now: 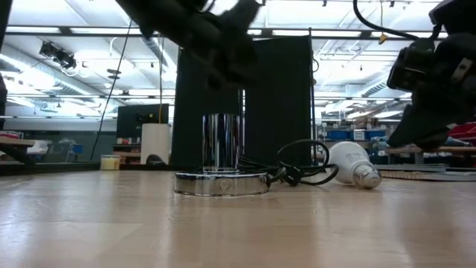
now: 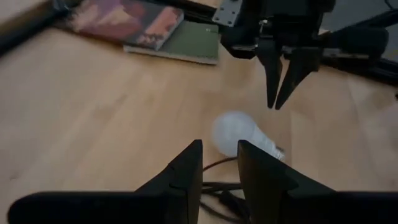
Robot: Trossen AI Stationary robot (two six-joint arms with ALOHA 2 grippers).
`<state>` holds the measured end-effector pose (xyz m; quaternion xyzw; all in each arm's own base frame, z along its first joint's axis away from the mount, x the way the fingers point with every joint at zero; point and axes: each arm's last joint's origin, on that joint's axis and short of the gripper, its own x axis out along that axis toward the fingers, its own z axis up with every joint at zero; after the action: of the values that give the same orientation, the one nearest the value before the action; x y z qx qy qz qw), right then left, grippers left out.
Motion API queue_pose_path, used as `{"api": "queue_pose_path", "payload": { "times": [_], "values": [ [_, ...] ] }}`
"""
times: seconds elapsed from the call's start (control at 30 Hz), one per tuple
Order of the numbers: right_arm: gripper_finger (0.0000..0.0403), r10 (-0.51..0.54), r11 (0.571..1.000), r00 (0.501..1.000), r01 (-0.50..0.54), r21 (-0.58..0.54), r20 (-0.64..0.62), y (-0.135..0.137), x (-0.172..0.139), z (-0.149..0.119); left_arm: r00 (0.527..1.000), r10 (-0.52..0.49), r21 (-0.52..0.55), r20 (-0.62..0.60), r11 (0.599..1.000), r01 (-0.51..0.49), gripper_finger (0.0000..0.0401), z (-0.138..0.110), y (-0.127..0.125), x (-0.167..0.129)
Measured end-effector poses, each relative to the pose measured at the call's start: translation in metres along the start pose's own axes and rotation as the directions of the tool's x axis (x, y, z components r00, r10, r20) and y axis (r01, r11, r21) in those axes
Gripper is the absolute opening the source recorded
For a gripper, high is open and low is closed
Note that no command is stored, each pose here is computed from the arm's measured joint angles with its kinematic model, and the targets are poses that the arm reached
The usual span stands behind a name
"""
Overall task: Screw lightbulb
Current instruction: Insert the lightbulb into the silver lamp
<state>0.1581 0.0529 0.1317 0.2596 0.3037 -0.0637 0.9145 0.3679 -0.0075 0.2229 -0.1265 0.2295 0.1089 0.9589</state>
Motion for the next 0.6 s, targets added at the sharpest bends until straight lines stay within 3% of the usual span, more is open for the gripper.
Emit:
{"api": "queue_pose_path", "payload": {
  "times": [0.17, 0.33, 0.6],
  "values": [
    [0.0044, -0.028, 1.000, 1.000, 0.028, -0.002, -0.011, 0.000, 0.015, -0.006, 0.998, -0.022, 0.004, -0.053, 1.000, 0.022, 0.0106, -0.009, -0.006, 0.023],
    [0.0044, -0.034, 0.999, 0.999, 0.034, -0.010, 0.000, 0.000, 0.029, -0.008, 0.991, -0.084, -0.081, -0.104, 0.994, 0.076, 0.0114, -0.012, -0.011, 0.040],
    [0.0044, -0.095, 0.991, 0.995, 0.098, -0.089, 0.038, -0.001, 0.055, 0.002, 0.984, -0.116, -0.135, -0.136, 0.986, 0.098, 0.0163, -0.005, -0.016, 0.046]
  ]
}}
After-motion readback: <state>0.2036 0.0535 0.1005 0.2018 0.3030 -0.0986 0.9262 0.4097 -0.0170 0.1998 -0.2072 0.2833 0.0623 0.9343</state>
